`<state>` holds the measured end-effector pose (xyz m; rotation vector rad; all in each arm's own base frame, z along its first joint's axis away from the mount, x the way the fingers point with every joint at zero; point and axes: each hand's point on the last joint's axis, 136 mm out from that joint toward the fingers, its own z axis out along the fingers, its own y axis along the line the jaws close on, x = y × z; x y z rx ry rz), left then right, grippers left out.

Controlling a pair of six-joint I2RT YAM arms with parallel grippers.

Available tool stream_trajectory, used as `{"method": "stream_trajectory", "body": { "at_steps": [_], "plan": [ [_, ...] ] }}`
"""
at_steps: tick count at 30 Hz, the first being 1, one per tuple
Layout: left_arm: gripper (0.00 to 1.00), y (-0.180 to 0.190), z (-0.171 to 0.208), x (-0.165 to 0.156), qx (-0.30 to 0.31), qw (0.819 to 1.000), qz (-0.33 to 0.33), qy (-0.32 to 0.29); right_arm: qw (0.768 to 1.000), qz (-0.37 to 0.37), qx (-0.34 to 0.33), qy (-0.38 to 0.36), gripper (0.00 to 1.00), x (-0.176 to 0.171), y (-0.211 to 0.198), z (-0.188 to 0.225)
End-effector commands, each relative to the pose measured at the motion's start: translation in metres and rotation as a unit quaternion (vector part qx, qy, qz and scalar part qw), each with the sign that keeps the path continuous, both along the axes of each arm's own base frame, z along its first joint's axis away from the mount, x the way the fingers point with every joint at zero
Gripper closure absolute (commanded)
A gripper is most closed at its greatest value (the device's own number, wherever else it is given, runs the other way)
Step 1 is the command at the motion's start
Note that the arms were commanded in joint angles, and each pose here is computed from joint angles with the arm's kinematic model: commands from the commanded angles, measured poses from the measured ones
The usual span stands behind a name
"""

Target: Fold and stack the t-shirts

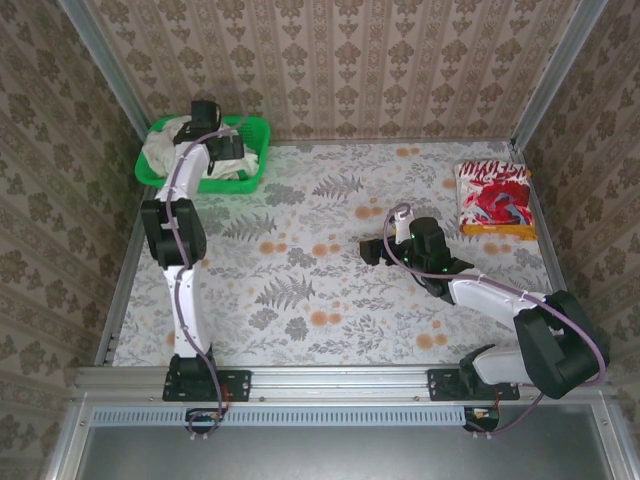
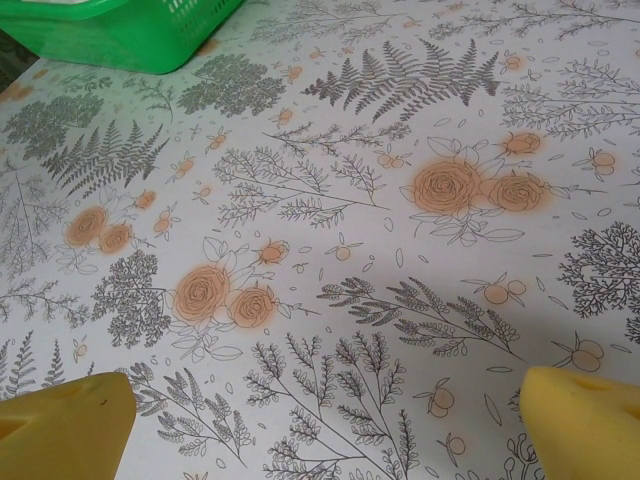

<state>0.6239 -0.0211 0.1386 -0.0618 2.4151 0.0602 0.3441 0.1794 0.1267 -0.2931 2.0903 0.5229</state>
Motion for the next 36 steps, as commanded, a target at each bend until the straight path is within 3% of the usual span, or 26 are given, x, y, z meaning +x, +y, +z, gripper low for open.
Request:
{"method": "stream_trajectory", "body": {
  "at_steps": [1,2,4,9,14,19,26,36],
  "plan": [
    [0.0,-0.005,-0.011,0.0,-0.017,0.999,0.007,0.029,1.0,-0.009,0.008,-0.013,0.0,0.003,0.001,0.008],
    [0.05,-0.006,-0.015,0.002,-0.019,0.999,0.007,0.034,1.0,-0.009,0.007,-0.012,0.0,0.003,0.001,0.008],
    [0.27,-0.008,-0.015,0.005,-0.025,0.999,0.006,0.031,1.0,-0.008,0.007,-0.011,0.0,0.003,0.001,0.008],
    [1.0,-0.012,-0.006,0.008,-0.037,0.999,0.0,0.018,1.0,-0.007,0.007,-0.012,0.0,0.005,0.003,0.009],
    [1.0,-0.019,0.04,0.002,-0.035,0.999,-0.013,-0.032,1.0,-0.006,0.007,-0.014,0.0,0.006,0.004,0.012],
    [1.0,-0.026,0.127,-0.016,-0.025,0.99,-0.028,-0.134,1.0,-0.005,0.011,-0.016,0.0,0.006,0.006,0.016],
    [1.0,-0.059,0.25,-0.048,0.001,0.962,-0.106,-0.25,1.0,0.002,0.026,-0.013,0.0,0.008,0.014,0.022],
    [1.0,-0.093,0.376,-0.103,-0.003,0.918,-0.158,-0.364,0.999,0.011,0.033,-0.014,0.0,0.002,0.023,0.02]
  ]
}}
